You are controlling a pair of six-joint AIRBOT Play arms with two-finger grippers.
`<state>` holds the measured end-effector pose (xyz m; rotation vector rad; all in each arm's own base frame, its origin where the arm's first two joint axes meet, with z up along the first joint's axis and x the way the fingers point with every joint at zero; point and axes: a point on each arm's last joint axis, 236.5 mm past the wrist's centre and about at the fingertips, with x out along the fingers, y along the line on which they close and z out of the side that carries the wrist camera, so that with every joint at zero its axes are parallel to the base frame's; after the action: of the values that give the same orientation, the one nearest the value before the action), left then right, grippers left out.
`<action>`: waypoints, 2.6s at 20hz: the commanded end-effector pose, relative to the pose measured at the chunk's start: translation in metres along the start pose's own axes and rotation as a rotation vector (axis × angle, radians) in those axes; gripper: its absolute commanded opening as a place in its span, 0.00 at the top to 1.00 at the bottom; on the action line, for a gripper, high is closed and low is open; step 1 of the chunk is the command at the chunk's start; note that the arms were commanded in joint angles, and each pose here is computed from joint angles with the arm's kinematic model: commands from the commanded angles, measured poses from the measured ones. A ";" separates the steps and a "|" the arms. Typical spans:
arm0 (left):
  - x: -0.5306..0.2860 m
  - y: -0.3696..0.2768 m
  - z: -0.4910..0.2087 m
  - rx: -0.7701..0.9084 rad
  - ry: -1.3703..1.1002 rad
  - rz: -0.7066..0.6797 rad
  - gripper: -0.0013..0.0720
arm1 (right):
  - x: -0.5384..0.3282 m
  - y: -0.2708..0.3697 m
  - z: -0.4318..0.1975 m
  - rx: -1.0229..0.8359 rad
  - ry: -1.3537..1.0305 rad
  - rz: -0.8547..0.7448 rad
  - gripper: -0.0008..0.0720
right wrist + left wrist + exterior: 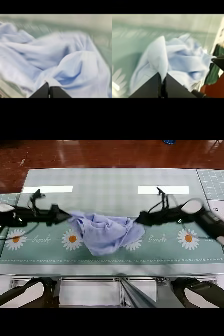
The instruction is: Fold the shirts.
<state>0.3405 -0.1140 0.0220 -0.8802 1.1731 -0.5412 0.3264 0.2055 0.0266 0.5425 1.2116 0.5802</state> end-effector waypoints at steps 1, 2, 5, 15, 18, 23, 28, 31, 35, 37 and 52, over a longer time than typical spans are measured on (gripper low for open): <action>-0.068 -0.101 0.072 0.170 -0.227 -0.095 0.95 | -0.127 0.049 0.092 -0.213 -0.255 -0.115 0.96; -0.089 -0.132 0.084 0.233 -0.282 -0.108 0.95 | -0.170 0.070 0.112 -0.272 -0.350 -0.140 0.96; -0.158 -0.234 0.097 0.466 -0.453 -0.144 0.95 | -0.298 0.137 0.135 -0.448 -0.633 -0.229 0.96; -0.313 -0.393 -0.029 1.011 -0.904 0.059 0.95 | -0.524 0.247 -0.015 -0.709 -1.275 -0.485 0.96; -0.316 -0.394 -0.079 1.079 -0.891 0.104 0.95 | -0.550 0.244 -0.047 -0.680 -1.360 -0.543 0.96; -0.281 -0.351 -0.101 0.943 -0.665 0.139 0.95 | -0.516 0.209 -0.037 -0.589 -1.196 -0.572 0.96; -0.225 -0.272 -0.055 0.699 -0.457 0.144 0.95 | -0.400 0.129 0.022 -0.446 -0.751 -0.542 0.96; -0.164 -0.197 -0.024 0.520 -0.307 0.134 0.95 | -0.316 0.086 0.067 -0.379 -0.529 -0.444 0.96; -0.065 -0.102 0.012 0.389 -0.202 0.145 0.95 | -0.211 0.026 0.120 -0.249 -0.322 -0.314 0.96; -0.027 -0.059 0.043 0.322 -0.230 0.192 0.95 | -0.166 0.001 0.141 -0.174 -0.251 -0.248 0.96; 0.007 0.028 0.144 0.173 -0.220 0.286 0.29 | -0.171 -0.162 0.115 0.187 -0.023 -0.432 0.43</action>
<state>0.4751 -0.0776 -0.0041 -0.6095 0.9904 -0.2703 0.4642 0.0196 0.0687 0.4816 1.1867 0.2224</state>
